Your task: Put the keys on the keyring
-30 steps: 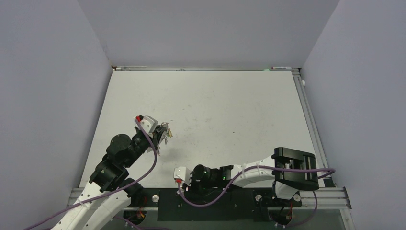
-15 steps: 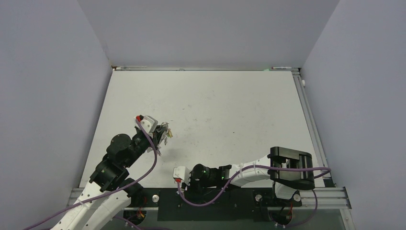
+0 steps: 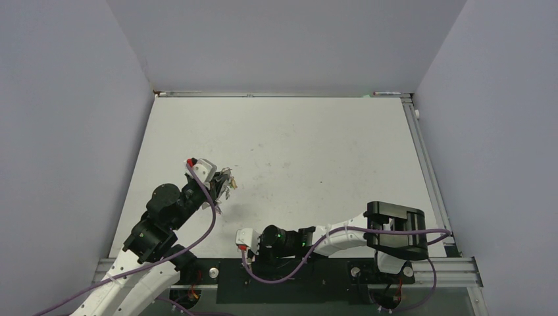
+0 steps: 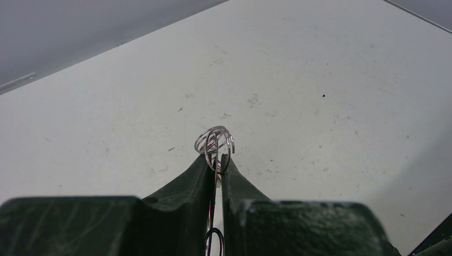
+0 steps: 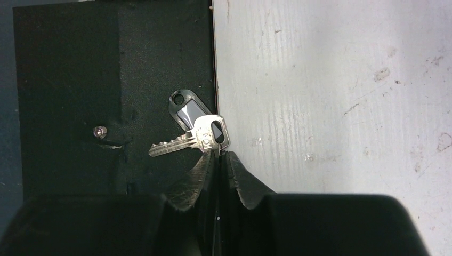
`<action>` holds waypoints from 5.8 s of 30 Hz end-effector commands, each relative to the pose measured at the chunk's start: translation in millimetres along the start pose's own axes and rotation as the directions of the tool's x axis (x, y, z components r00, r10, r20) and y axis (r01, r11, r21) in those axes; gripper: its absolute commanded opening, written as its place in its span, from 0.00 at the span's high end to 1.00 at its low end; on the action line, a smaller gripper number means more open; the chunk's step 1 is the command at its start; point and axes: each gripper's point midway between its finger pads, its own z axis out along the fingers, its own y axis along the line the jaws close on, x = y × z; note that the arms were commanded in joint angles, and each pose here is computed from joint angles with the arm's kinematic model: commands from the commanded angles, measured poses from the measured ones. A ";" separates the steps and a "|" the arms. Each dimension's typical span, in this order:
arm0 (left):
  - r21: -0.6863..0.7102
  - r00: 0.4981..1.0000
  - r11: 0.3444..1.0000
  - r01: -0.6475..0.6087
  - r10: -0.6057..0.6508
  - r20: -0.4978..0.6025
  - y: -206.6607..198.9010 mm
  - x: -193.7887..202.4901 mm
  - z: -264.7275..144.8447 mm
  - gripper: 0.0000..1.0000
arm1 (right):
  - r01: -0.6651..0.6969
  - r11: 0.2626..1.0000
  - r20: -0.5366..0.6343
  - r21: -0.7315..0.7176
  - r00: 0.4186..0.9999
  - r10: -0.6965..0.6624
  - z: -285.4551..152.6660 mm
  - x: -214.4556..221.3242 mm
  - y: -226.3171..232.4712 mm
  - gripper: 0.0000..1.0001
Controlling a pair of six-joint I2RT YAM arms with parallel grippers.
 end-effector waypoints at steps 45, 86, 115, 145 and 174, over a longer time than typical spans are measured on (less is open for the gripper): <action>0.300 0.985 0.953 -0.046 -0.006 0.172 -53.9 -30.6 -6.9 1.00 | -0.080 0.954 0.466 0.289 0.882 -0.067 -181.3 -190.9 -99.8 0.95; 0.349 0.988 0.936 -0.038 -0.017 0.152 -62.6 -27.5 -6.3 1.00 | -0.007 0.991 0.497 0.132 0.866 -0.060 -174.4 -244.8 -83.9 0.95; 0.336 0.991 0.942 -0.028 -0.016 0.130 -60.0 -23.6 -3.4 1.00 | -0.010 0.958 0.476 0.287 0.869 -0.133 -178.8 -254.2 -99.2 0.95; 0.362 0.991 0.932 -0.033 -0.016 0.132 -64.8 -24.0 -4.8 1.00 | -0.024 0.942 0.450 0.333 0.882 -0.136 -172.7 -250.6 -107.9 0.95; 0.404 0.990 0.914 -0.017 -0.041 0.136 -72.8 -26.0 -8.5 1.00 | -0.038 0.933 0.454 0.357 0.880 -0.138 -186.2 -250.2 -116.3 0.95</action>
